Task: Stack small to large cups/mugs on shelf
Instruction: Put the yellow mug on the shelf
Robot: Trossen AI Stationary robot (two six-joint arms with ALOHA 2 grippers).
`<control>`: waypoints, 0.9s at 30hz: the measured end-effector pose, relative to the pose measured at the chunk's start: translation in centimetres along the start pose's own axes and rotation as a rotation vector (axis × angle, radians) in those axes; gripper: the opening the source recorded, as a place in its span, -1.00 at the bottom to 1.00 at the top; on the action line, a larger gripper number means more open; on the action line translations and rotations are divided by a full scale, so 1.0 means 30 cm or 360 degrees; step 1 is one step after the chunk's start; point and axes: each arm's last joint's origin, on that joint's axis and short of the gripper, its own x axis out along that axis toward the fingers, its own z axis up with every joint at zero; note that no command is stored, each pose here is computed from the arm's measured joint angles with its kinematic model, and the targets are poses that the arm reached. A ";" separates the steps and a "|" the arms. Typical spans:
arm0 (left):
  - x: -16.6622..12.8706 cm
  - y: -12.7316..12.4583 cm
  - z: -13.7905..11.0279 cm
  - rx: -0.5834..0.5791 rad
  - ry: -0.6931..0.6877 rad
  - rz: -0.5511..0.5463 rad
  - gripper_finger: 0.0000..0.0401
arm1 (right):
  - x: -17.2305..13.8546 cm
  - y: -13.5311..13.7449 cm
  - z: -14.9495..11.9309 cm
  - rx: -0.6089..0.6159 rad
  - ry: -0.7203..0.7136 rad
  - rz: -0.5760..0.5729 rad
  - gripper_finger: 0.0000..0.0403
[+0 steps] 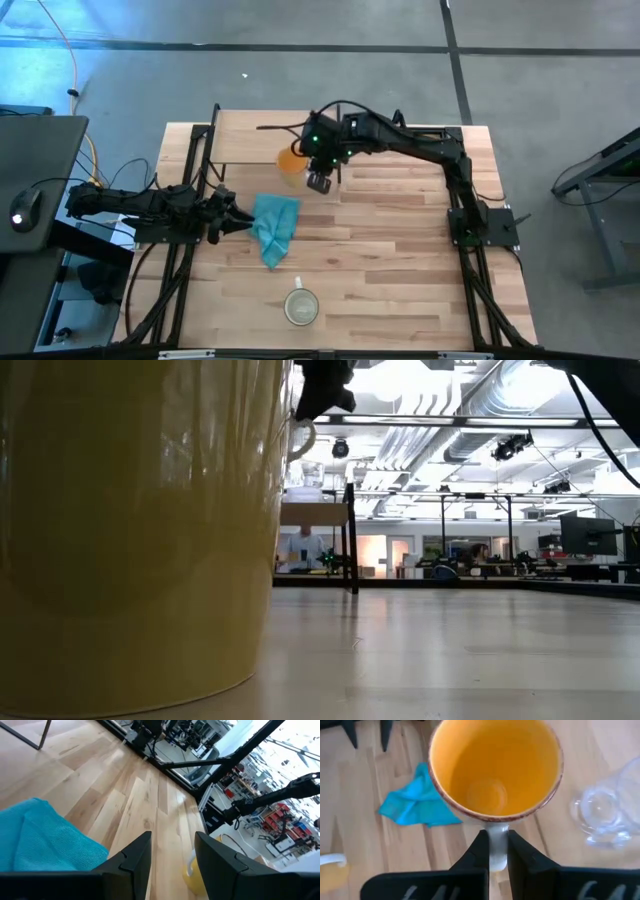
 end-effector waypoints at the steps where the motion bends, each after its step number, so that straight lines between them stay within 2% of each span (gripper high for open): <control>1: 0.000 0.000 0.000 0.0000 -0.0003 0.0004 -0.31 | 0.002 -0.007 0.002 -0.0001 -0.0006 -0.0003 -0.97; 8: 0.000 0.001 0.001 -0.0006 -0.0017 0.0021 -0.31 | 0.001 -0.040 0.026 -0.0020 -0.0108 -0.0004 -0.96; 14: 0.000 0.002 0.001 -0.0005 -0.0021 0.0031 -0.31 | 0.018 -0.043 -0.003 -0.0011 0.0024 0.0007 -0.98; 21: -0.001 0.024 -0.008 0.0007 -0.0054 0.0239 -0.31 | 0.140 -0.003 -0.068 -0.0030 0.0238 0.0081 -0.99; 27: -0.001 0.026 -0.009 0.0008 -0.0062 0.0263 -0.31 | 0.195 -0.005 -0.102 -0.0016 0.0321 0.0091 -1.00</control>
